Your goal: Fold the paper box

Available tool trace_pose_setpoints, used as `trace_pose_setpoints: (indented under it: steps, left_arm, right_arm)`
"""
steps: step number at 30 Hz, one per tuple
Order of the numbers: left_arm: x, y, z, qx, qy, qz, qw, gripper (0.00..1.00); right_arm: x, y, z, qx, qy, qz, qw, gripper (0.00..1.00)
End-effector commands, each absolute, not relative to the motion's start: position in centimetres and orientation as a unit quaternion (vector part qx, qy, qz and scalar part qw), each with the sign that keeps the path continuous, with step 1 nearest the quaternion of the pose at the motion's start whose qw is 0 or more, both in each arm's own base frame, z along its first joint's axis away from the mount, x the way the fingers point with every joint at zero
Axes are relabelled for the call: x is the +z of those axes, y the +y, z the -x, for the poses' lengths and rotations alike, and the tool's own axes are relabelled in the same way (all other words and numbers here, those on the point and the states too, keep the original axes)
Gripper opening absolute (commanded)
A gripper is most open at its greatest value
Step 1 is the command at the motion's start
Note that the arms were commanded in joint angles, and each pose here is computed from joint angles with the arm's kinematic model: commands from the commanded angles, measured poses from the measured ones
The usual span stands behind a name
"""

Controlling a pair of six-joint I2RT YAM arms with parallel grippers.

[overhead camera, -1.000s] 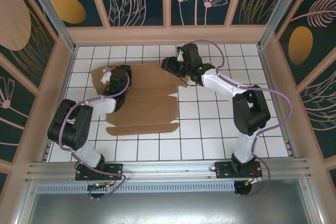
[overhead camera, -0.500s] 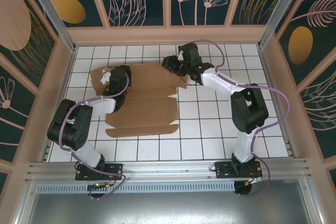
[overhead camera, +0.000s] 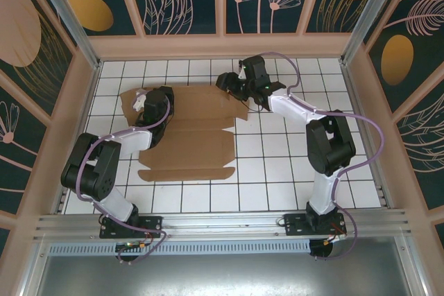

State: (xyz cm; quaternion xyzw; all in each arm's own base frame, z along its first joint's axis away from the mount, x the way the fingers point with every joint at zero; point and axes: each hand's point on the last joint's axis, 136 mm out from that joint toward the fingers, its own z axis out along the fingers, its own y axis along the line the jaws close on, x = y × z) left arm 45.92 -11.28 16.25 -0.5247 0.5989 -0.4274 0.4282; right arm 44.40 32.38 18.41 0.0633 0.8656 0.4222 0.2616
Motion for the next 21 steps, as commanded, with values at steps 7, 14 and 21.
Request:
trace_pose_setpoints:
  steps: [7, 14, 21]
  left_arm:
    - [16.9, -11.8, -45.4, -0.433, 0.607, 0.519, 0.418, 0.0]
    - [17.1, -11.2, -45.2, -0.423, 0.604, 0.521, 0.43, 0.0]
    - [17.6, -11.5, -45.2, -0.434, 0.603, 0.511, 0.431, 0.0]
  right_arm:
    - [19.8, 36.3, -43.4, 0.526, 0.825, -0.058, 0.2, 0.51]
    - [19.2, 31.6, -43.5, 0.432, 0.852, -0.067, 0.287, 0.49]
    - [18.3, 25.6, -38.3, 0.352, 0.855, -0.041, 0.378, 0.43]
